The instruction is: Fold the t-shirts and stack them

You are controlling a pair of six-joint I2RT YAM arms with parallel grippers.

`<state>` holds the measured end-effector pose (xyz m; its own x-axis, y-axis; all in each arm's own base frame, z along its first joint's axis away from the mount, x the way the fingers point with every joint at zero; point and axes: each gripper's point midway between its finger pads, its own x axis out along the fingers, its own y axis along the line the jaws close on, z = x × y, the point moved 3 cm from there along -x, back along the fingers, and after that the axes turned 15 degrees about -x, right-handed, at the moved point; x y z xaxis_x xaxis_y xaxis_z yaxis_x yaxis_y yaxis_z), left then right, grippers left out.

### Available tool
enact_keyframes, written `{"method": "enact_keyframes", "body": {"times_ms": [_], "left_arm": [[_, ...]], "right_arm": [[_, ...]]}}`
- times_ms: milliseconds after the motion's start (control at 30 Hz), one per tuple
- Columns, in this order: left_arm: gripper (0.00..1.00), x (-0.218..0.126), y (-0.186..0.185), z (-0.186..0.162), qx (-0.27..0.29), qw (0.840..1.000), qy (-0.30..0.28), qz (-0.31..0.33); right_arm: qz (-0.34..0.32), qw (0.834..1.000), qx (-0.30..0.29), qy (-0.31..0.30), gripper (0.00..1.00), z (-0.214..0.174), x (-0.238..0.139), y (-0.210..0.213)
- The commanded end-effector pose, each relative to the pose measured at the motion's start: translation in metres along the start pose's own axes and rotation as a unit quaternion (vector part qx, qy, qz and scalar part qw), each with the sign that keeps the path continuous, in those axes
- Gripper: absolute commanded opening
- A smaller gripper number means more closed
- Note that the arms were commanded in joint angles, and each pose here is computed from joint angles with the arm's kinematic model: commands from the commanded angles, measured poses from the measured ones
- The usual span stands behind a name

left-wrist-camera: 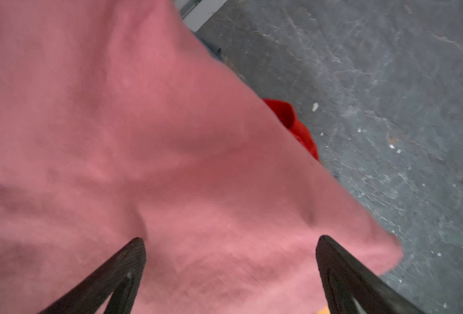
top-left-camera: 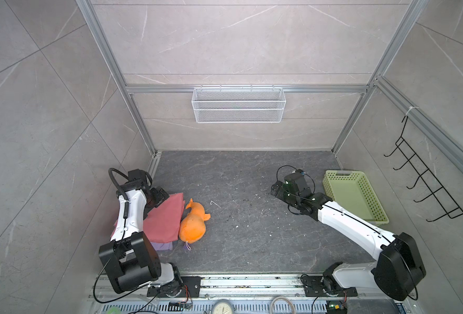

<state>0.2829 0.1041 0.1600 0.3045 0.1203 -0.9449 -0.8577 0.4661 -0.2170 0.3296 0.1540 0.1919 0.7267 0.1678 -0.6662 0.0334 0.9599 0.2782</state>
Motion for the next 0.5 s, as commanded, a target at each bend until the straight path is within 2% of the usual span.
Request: {"method": "enact_keyframes", "body": {"times_ms": [0, 167, 367, 467], "left_arm": [[1.00, 0.004, 0.014, 0.023, -0.032, 0.998, -0.054, 0.031], [1.00, 0.027, 0.045, 0.027, -0.079, 0.989, -0.078, 0.095], [1.00, 0.075, 0.074, 0.018, -0.145, 0.984, -0.024, 0.100], [1.00, 0.084, 0.088, 0.015, -0.172, 0.982, -0.012, 0.082]], "right_arm": [[-0.037, 0.999, -0.013, -0.025, 0.90, 0.014, -0.018, -0.014], [-0.056, 0.998, -0.010, -0.030, 0.89, 0.014, -0.025, -0.023], [-0.054, 0.998, -0.008, -0.032, 0.90, 0.017, -0.030, -0.023], [-0.057, 0.998, -0.008, -0.034, 0.90, 0.018, -0.034, -0.024]]}}
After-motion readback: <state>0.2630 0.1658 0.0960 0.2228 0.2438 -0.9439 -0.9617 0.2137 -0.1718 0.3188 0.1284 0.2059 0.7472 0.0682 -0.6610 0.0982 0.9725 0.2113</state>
